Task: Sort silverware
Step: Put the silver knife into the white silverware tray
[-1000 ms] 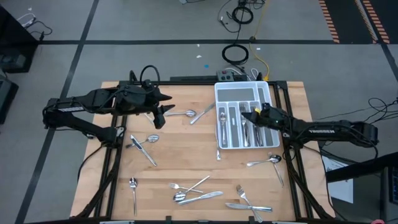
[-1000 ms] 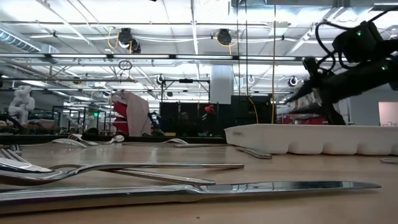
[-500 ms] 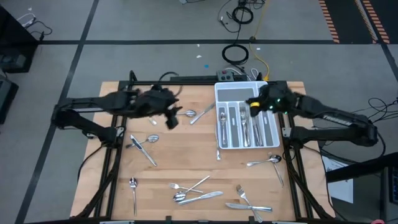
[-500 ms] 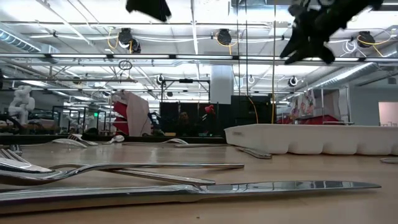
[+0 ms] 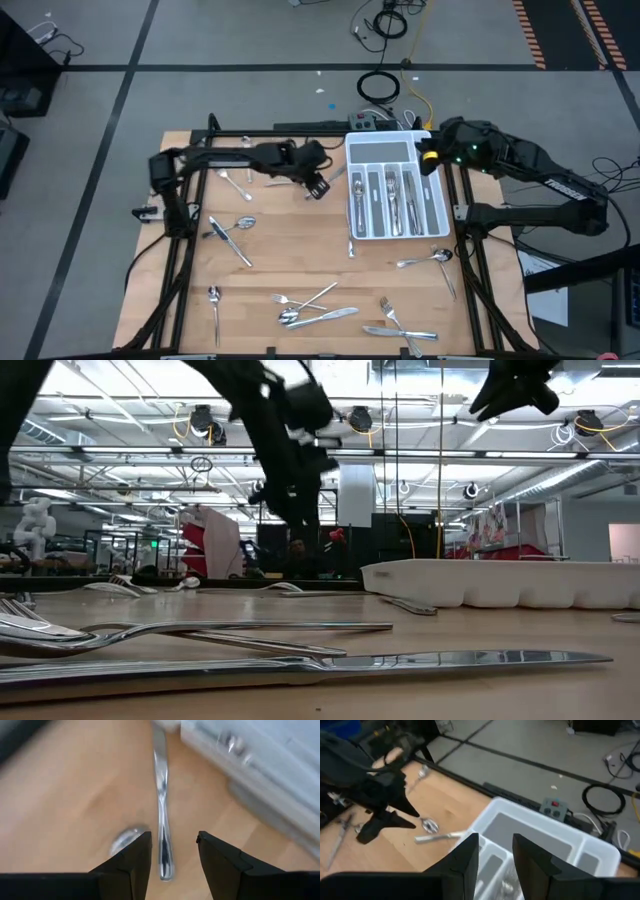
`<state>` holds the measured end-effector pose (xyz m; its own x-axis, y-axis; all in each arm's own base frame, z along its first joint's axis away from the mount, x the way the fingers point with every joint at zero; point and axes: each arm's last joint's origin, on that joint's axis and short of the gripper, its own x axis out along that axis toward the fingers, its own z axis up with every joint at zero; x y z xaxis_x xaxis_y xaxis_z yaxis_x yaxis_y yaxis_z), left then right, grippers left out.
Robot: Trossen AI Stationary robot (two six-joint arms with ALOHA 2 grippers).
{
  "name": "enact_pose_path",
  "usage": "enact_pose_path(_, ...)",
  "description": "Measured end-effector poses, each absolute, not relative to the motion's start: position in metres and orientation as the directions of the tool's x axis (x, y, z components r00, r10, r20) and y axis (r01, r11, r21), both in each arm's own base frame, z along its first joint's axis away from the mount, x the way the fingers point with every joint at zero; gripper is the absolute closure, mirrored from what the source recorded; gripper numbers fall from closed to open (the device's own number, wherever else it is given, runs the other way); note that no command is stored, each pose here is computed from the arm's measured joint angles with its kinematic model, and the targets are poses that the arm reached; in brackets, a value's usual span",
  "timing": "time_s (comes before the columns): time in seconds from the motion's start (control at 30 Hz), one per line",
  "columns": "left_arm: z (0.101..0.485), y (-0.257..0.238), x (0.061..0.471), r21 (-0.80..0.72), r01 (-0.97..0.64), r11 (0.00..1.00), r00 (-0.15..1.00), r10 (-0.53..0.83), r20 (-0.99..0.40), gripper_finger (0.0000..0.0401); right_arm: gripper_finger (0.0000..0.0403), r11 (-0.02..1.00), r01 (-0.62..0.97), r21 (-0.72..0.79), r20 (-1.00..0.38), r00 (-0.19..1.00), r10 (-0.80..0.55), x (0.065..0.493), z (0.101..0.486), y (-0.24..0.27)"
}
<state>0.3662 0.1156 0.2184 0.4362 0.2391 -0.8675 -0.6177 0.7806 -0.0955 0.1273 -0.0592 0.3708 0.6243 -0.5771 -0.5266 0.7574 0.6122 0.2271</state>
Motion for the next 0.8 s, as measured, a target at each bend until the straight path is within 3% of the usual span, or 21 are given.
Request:
enact_pose_path(0.23,0.168,0.124,0.378,-0.115,-0.628,0.770,0.356,0.152,-0.922,0.0235,0.0291,0.602,0.771,0.206,-0.572,0.594,-0.566,0.126,0.365,-0.059)
enact_pose_path(0.53,0.157,0.132,0.390,-0.092,-0.595,0.798,0.408,0.202,-0.891,0.0235,0.0291,0.602,0.770,0.210,-0.566,0.598,-0.568,0.126,0.365,-0.059)
enact_pose_path(0.8,0.132,0.138,0.392,-0.073,-0.586,0.807,0.361,0.179,-0.915,0.0235,0.0291,0.604,0.768,0.215,-0.560,0.603,-0.568,0.126,0.366,-0.059)
